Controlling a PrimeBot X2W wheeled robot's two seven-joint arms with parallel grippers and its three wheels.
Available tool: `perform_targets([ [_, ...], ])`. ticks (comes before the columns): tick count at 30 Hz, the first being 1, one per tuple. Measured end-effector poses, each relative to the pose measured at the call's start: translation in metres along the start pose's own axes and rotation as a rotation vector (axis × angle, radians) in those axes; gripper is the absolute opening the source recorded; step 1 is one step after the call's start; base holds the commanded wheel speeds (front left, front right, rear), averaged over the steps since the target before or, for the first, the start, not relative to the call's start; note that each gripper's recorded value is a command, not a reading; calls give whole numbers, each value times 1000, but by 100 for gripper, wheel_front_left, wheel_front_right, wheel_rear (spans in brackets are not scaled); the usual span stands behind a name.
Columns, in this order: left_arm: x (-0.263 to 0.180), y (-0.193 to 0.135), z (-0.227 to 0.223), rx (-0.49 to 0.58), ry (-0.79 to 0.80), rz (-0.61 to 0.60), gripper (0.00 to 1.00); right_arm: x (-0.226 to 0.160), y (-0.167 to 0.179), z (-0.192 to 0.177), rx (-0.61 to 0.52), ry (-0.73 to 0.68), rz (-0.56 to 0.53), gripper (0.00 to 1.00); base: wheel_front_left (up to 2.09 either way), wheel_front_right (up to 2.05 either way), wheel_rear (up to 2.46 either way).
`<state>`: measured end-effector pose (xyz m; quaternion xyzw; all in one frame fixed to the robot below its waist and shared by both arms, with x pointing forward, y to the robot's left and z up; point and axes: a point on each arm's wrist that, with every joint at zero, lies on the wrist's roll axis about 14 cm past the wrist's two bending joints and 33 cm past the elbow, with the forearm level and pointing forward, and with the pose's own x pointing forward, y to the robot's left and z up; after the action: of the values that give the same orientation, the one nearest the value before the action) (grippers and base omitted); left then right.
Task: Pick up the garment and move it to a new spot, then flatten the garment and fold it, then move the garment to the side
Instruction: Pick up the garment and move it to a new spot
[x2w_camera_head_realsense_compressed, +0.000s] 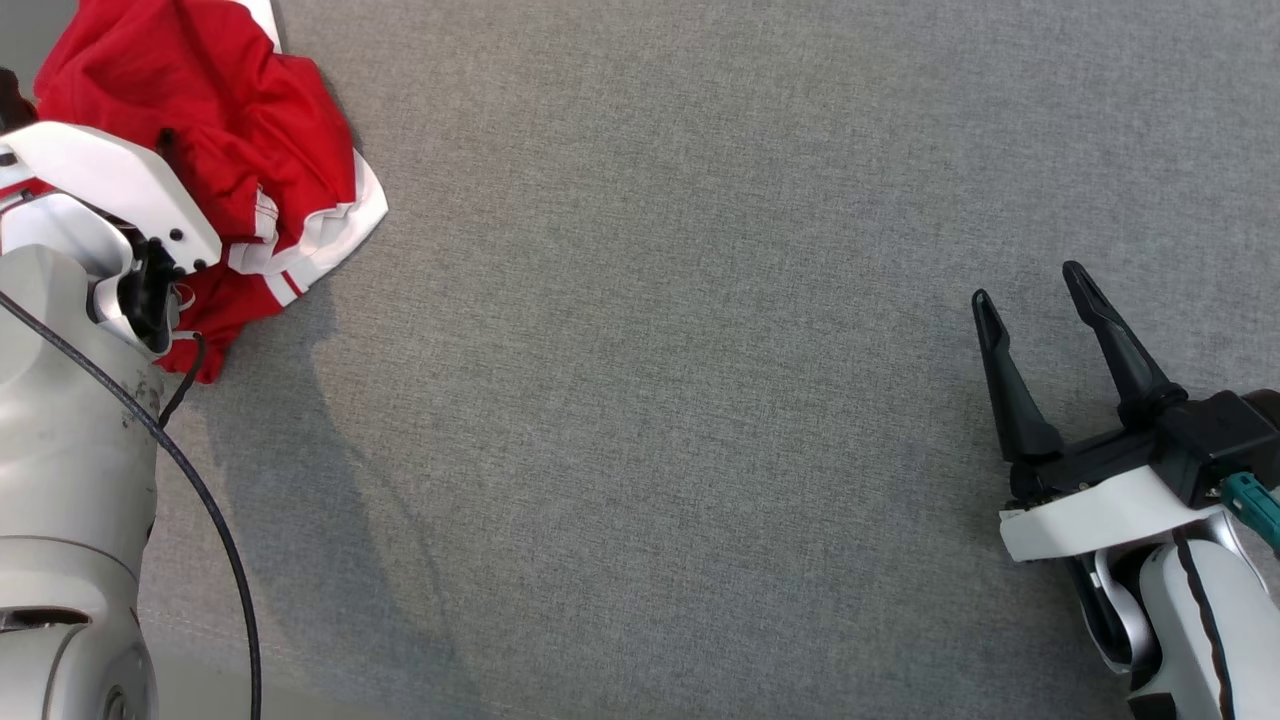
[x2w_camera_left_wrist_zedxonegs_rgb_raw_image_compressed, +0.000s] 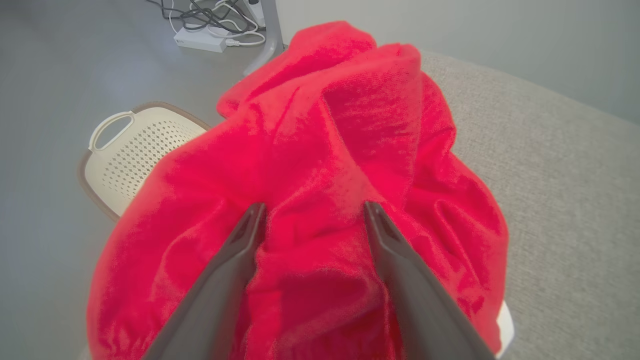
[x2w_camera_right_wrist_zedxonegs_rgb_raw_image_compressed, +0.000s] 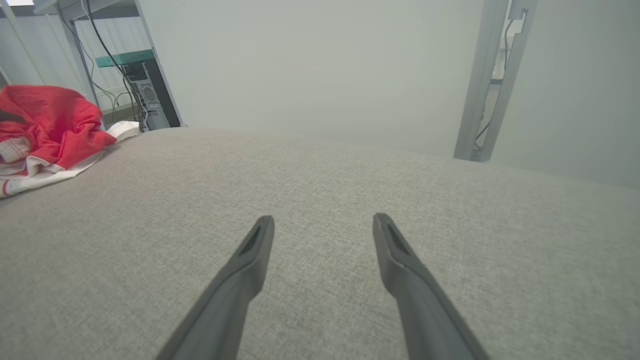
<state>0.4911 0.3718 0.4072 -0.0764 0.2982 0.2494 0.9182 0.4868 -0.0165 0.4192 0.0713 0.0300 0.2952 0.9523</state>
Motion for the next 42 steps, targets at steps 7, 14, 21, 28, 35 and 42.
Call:
perform_targets([
  [7,3,6,-17,24,70,3,100,0,-5,4,3,-15,-17,100,0,0,0],
  [14,3,4,-19,18,55,-15,0,1,-6,9,2,-27,-21,100,0,0,0],
  [21,-4,7,17,-19,-155,-22,0,0,-2,16,4,-40,-21,100,0,0,0],
  [28,-23,5,52,-37,-357,-59,0,-3,5,32,-1,-68,-20,100,0,0,0],
  [35,-46,-1,81,-28,-478,-102,0,-11,14,50,0,-99,-25,100,0,0,0],
  [42,-84,-15,133,-18,-669,-179,0,-25,21,66,-8,-122,-39,100,0,0,0],
])
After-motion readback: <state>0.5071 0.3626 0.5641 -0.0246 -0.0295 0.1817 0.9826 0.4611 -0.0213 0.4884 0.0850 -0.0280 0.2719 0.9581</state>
